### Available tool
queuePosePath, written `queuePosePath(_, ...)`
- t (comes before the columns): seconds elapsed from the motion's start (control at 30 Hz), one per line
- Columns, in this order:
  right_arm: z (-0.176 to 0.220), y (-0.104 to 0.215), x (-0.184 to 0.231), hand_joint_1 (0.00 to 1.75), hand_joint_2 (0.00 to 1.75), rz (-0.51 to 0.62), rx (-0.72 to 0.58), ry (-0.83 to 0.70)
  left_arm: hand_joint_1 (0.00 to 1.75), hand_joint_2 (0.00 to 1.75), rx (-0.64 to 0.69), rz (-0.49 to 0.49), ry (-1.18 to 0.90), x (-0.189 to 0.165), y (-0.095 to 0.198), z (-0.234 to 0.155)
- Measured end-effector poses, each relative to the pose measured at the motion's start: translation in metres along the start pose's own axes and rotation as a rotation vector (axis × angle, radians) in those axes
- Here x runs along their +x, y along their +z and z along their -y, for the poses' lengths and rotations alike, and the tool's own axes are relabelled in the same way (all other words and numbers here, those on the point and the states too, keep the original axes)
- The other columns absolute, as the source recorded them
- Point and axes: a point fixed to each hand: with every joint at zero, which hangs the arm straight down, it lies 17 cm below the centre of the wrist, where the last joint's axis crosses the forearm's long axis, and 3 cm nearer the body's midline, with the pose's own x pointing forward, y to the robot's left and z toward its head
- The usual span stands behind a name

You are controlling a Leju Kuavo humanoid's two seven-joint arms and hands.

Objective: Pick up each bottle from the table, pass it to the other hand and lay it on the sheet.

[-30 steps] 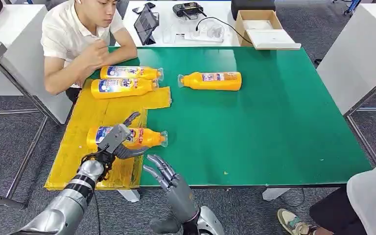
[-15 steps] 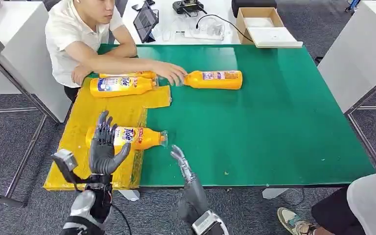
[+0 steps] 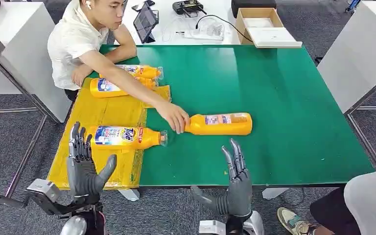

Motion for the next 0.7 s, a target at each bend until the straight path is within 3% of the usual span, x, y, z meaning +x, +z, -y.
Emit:
queuePosePath(0.07, 0.006, 0.002, -0.012, 0.0, 1.75, -0.008, 0.011, 0.055, 0.0, 1.75, 0.001, 0.003, -0.065, -0.001, 0.002, 0.0)
queuePosePath(0.27, 0.021, 0.007, -0.067, 0.0, 1.75, -0.02, 0.13, 0.425, 0.0, 1.75, -0.029, 0.015, -0.3, -0.01, 0.011, 0.006)
queuePosePath(0.37, 0.033, 0.007, -0.111, 0.0, 1.75, -0.118, 0.155, 0.536, 0.0, 1.75, -0.049, 0.026, -0.358, -0.012, 0.015, 0.013)
queuePosePath(0.53, 0.036, 0.017, -0.168, 0.0, 1.75, -0.289, 0.215, 0.61, 0.0, 1.75, -0.087, -0.014, -0.353, -0.023, 0.021, 0.024)
queuePosePath(0.7, 0.017, 0.002, -0.205, 0.0, 1.75, -0.337, 0.311, 0.628, 0.0, 1.75, -0.184, -0.052, -0.327, -0.04, 0.024, 0.052)
